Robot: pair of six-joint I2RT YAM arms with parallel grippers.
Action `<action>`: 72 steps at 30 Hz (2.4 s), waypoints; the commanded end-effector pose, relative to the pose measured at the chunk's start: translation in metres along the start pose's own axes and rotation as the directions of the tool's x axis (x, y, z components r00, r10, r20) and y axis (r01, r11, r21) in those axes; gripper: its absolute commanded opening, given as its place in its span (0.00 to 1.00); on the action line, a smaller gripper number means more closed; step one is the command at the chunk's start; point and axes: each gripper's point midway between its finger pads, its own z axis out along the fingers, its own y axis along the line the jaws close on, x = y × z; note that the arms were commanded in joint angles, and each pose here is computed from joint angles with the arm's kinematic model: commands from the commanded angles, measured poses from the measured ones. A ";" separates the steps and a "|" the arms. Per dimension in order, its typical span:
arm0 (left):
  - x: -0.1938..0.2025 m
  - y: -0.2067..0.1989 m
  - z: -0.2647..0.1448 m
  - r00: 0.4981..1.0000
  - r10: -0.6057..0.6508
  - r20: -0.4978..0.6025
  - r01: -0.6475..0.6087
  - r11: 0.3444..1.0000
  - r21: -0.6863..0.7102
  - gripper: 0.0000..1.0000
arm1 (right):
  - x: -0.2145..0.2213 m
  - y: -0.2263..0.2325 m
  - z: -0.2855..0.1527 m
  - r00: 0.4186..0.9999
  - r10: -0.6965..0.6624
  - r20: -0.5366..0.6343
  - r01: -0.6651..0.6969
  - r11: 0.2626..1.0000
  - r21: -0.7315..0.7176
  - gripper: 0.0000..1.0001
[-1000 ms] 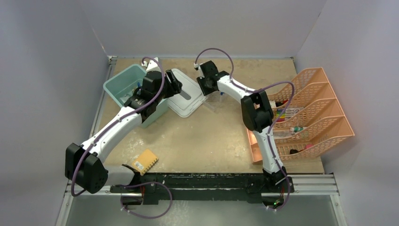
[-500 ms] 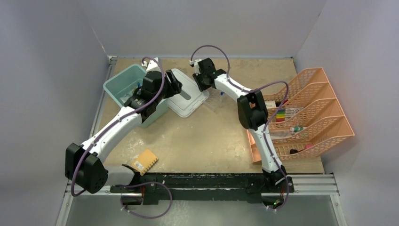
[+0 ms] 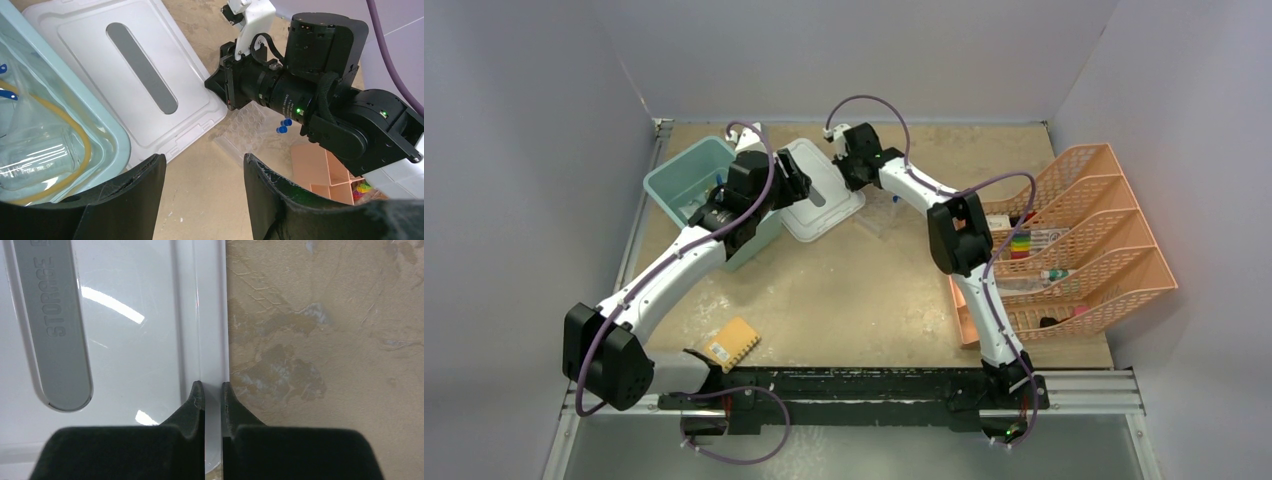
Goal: Organize the chemistry lab equipment
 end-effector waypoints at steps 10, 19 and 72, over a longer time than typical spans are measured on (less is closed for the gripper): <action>-0.027 -0.007 -0.001 0.997 -0.056 0.055 0.057 0.998 -0.013 0.59 | -0.076 -0.055 -0.070 0.947 0.251 0.200 -0.248 0.968 -0.042 0.00; -0.033 -0.003 0.004 0.994 -0.111 0.025 0.112 0.992 -0.054 0.64 | -0.092 -0.070 -0.086 0.896 0.376 0.237 -0.346 0.924 -0.160 0.00; -0.077 0.075 -0.014 0.963 -0.156 0.220 0.223 0.921 -0.321 0.65 | -0.019 0.096 -0.037 0.995 0.102 -0.019 -0.103 0.990 -0.091 0.28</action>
